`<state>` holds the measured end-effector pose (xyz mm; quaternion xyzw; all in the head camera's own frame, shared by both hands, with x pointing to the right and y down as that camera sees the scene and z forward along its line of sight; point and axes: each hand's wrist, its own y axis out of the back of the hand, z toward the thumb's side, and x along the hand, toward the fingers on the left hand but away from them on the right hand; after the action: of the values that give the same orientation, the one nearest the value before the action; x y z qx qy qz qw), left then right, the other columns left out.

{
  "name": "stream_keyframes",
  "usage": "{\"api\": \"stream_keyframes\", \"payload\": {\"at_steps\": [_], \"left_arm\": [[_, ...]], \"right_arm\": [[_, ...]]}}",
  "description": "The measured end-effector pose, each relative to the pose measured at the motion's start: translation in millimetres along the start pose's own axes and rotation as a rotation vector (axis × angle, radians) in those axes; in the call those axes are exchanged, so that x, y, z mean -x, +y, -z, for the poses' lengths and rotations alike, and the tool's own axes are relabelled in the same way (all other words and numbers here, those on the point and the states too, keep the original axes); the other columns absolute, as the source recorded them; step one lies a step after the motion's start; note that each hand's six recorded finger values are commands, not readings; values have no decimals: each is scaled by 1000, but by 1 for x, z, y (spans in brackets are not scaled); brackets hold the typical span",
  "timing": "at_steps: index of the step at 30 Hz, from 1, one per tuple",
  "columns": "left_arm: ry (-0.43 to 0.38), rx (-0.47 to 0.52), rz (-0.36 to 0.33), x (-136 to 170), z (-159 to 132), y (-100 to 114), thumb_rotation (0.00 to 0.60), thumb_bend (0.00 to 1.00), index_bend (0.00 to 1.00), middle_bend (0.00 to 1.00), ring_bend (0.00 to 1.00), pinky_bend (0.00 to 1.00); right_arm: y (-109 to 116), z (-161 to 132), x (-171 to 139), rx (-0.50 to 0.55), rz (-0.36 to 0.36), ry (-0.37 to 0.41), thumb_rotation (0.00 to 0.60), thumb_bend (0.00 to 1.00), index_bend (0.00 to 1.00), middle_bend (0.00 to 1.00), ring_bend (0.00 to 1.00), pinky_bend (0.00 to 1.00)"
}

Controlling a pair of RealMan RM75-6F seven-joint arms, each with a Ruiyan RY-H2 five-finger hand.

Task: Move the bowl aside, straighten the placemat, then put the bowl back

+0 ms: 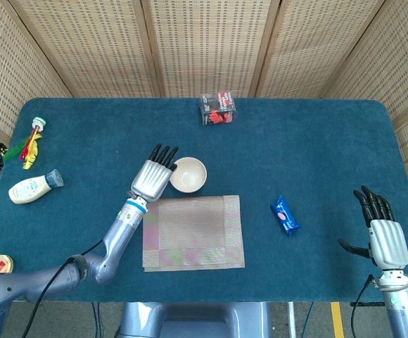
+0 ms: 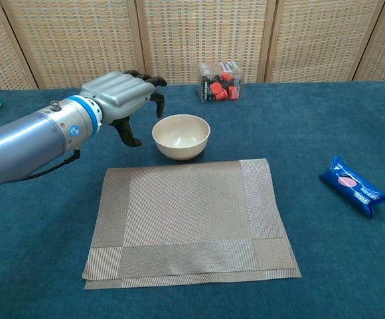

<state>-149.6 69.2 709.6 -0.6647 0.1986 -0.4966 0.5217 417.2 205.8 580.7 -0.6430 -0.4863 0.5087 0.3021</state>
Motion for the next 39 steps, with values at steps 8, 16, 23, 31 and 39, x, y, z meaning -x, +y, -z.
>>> {"api": "stream_keyframes", "payload": {"at_steps": [8, 16, 23, 31, 39], "left_arm": [[-17, -21, 31, -11, -17, -15, 600, 242, 383, 0, 0, 0], [-21, -38, 37, -20, -28, -25, 600, 247, 525, 0, 0, 0], [-15, -26, 34, -24, -33, -31, 600, 272, 606, 0, 0, 0], [-15, -22, 15, -25, -37, -33, 600, 448, 637, 0, 0, 0], [-13, -20, 3, -24, -35, -34, 600, 499, 648, 0, 0, 0]], "right_arm": [[1, 1, 1, 3, 4, -3, 600, 168, 0, 0, 0, 0], [2, 0, 0, 8, 6, 0, 600, 169, 0, 0, 0, 0], [2, -1, 0, 11, 6, 4, 600, 168, 0, 0, 0, 0], [1, -2, -1, 10, 6, 11, 600, 169, 0, 0, 0, 0], [1, -4, -2, 8, 6, 16, 600, 168, 0, 0, 0, 0]]}}
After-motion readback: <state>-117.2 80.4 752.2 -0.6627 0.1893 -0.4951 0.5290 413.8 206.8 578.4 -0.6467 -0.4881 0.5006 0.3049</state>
